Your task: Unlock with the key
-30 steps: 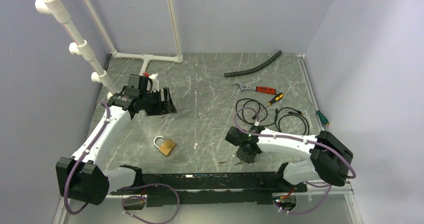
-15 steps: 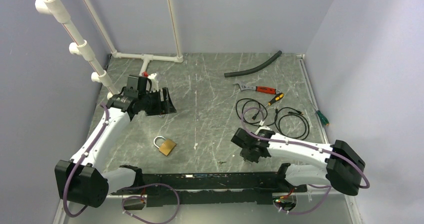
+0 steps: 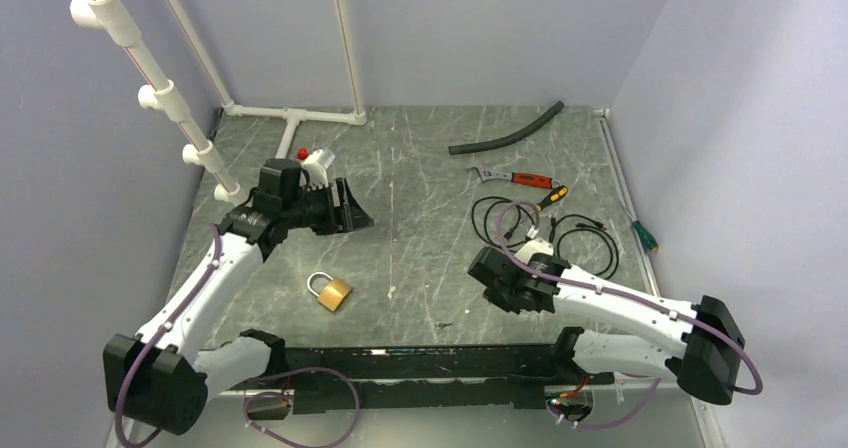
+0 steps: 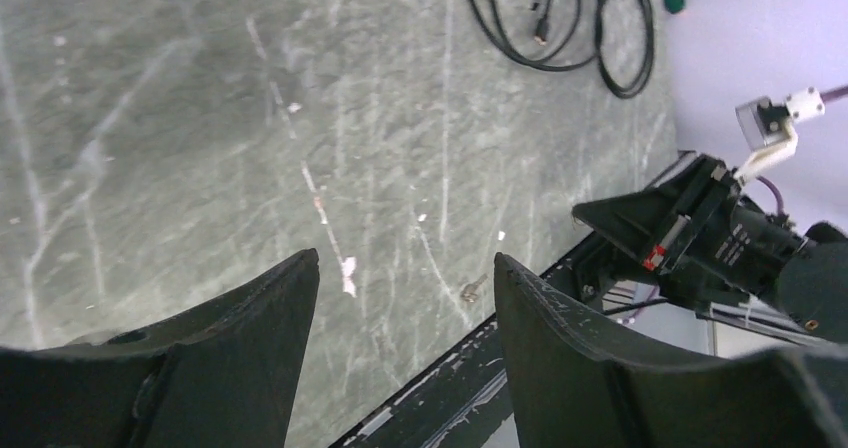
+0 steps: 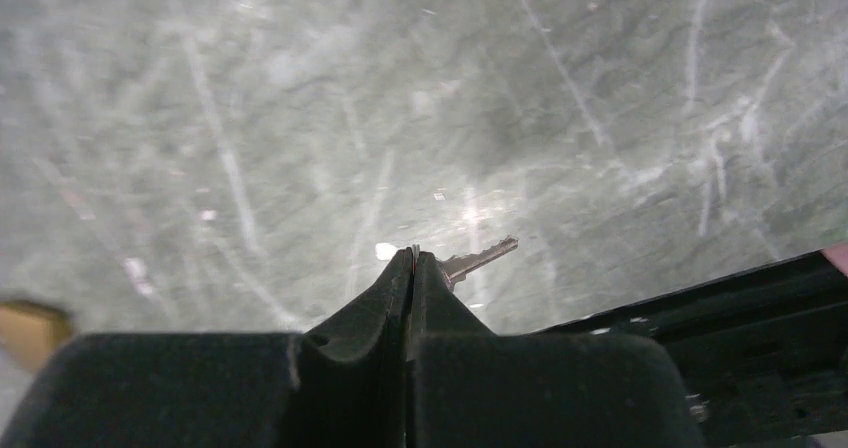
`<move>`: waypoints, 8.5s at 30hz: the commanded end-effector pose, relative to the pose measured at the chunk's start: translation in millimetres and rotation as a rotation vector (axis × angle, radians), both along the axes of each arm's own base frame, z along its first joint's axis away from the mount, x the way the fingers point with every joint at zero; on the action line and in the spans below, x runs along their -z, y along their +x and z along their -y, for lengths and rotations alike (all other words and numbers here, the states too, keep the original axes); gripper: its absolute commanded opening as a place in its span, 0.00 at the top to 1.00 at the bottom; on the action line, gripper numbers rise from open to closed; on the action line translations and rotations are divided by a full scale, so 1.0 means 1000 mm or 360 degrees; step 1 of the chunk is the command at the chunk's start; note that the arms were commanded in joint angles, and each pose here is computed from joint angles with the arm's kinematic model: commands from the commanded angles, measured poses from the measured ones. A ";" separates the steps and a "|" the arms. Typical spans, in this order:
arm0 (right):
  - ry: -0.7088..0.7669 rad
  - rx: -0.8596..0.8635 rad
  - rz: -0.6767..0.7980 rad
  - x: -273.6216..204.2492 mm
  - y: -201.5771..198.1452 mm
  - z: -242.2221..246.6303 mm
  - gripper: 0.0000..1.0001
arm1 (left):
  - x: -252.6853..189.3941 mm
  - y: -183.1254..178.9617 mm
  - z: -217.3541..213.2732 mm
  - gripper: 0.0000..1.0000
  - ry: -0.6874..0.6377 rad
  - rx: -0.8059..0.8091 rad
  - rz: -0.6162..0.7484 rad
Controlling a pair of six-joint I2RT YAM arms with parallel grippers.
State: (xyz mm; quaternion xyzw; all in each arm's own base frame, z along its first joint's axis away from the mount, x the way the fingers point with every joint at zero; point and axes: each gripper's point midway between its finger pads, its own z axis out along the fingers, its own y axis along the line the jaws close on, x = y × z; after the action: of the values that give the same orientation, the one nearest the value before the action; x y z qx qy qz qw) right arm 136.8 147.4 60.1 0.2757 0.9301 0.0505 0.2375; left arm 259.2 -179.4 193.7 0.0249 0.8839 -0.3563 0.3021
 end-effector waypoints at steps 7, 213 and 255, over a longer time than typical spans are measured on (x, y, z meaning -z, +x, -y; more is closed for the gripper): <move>0.0363 0.0434 0.0361 -0.111 0.045 -0.018 1.00 | -0.063 -0.005 0.043 0.31 -0.0295 0.0014 0.0627; 0.1823 0.0091 0.0619 -0.211 0.086 -0.159 0.61 | -0.046 -0.030 0.089 1.00 0.1433 0.1000 0.1958; 0.1831 -0.0027 0.0605 -0.208 0.086 -0.177 0.72 | -0.041 -0.030 0.091 1.00 0.1467 0.1035 0.1951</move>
State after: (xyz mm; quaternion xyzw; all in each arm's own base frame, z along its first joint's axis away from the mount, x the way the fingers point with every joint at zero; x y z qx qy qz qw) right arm 220.6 322.7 237.1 0.3500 0.7209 0.5641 0.1989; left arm 228.4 -264.6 218.3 0.6010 0.5743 0.0581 0.5528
